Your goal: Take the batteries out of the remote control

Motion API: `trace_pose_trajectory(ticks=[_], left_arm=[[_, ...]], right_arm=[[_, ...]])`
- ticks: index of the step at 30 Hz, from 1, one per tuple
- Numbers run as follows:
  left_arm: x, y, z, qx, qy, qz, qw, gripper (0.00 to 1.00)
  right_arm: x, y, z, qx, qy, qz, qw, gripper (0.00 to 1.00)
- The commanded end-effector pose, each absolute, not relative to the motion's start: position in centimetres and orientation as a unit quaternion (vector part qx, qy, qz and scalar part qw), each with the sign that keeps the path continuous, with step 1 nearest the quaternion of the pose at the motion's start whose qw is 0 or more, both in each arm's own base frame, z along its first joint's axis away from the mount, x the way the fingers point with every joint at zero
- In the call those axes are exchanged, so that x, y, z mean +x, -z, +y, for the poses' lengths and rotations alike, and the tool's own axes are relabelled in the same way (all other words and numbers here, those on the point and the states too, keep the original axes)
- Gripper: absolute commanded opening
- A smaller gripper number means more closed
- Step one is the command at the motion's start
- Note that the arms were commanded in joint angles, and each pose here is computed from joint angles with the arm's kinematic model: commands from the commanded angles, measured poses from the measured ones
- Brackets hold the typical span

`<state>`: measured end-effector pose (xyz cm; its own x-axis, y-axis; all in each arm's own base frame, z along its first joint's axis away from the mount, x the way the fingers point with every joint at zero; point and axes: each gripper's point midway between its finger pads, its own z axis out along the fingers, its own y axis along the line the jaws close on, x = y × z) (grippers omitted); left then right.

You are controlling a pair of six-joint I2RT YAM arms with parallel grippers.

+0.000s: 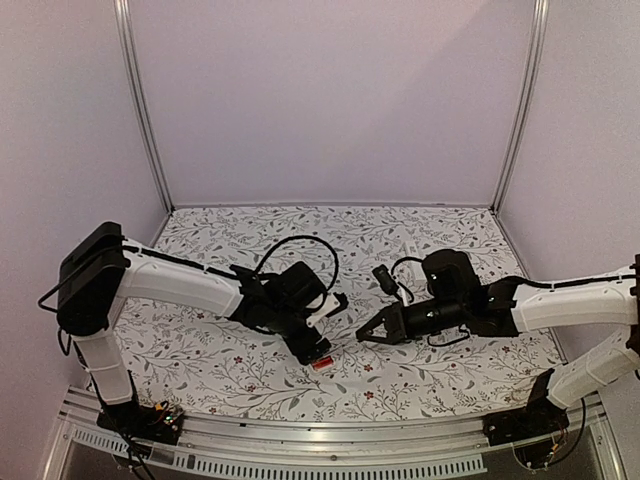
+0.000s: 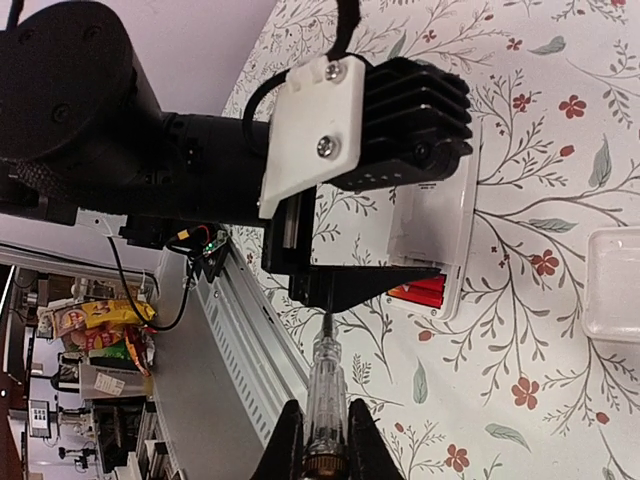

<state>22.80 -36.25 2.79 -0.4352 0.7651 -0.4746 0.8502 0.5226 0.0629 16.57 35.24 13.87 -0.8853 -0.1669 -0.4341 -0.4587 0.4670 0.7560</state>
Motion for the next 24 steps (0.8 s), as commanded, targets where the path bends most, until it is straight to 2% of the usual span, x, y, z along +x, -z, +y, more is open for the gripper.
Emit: trace_pose_trajectory(ticks=[1,5,8,14,17,21,24], left_arm=[[25.1,-6.9,-34.2,0.412,0.101,0.866,0.266,0.96],[26.8,-11.5,-33.1,0.349,0.147,0.868,0.322,0.98],[26.1,-14.2,-33.0,0.329,0.207,0.855,0.344,0.97],[19.7,-21.3,-35.8,0.366,0.433,0.752,0.336,0.97],[17.5,-23.8,-36.3,0.366,0.511,0.709,0.321,0.96],[15.8,-24.6,-36.7,0.373,0.557,0.685,0.284,0.89],[15.1,-24.9,-36.9,0.381,0.574,0.675,0.265,0.78]], right_arm=[[18.1,-14.8,33.4,-0.179,-0.459,0.849,0.191,0.00],[18.7,-16.4,32.5,-0.187,-0.469,0.836,0.213,0.00],[18.6,-18.1,32.5,-0.206,-0.487,0.817,0.228,0.00],[17.4,-22.3,33.1,-0.250,-0.543,0.759,0.258,0.00],[16.8,-25.0,33.2,-0.265,-0.574,0.722,0.281,0.00],[16.0,-28.0,33.1,-0.279,-0.607,0.679,0.304,0.00],[15.9,-28.7,33.1,-0.284,-0.613,0.670,0.309,0.00]])
